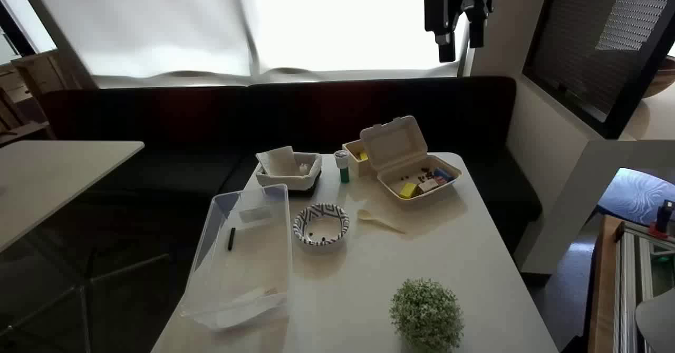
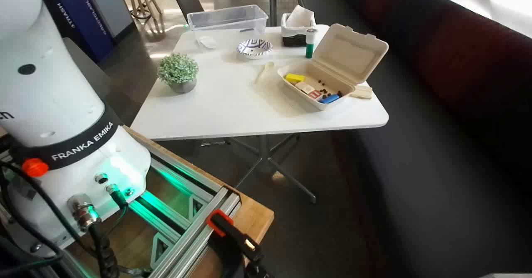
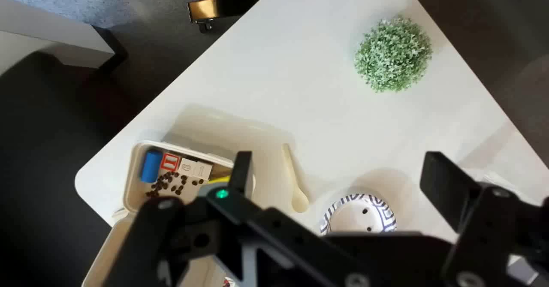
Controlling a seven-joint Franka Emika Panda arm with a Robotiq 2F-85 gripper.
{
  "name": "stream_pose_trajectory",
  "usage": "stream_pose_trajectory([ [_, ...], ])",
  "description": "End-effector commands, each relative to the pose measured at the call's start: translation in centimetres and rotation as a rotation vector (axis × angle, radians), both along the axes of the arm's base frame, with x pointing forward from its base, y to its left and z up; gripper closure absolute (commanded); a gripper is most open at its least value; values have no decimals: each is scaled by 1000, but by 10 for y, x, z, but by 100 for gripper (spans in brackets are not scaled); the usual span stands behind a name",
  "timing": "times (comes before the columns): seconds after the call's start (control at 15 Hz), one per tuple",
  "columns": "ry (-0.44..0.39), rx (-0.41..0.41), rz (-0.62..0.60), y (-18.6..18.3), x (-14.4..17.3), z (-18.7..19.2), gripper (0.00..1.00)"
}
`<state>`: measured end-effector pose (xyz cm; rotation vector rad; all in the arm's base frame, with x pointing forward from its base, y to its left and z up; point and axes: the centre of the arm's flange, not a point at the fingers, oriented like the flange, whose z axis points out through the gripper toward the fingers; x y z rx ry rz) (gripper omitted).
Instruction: Pull the basket to the center of the table
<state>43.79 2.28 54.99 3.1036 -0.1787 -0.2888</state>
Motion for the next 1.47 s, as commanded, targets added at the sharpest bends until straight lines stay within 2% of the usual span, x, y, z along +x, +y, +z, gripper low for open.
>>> stream_pose_trajectory([
  [0.0,0,0,0,0,0,0,0],
  [0.93,0,0,0,0,0,0,0],
  [1.4,-57,-6,17,17,72,-8,0],
])
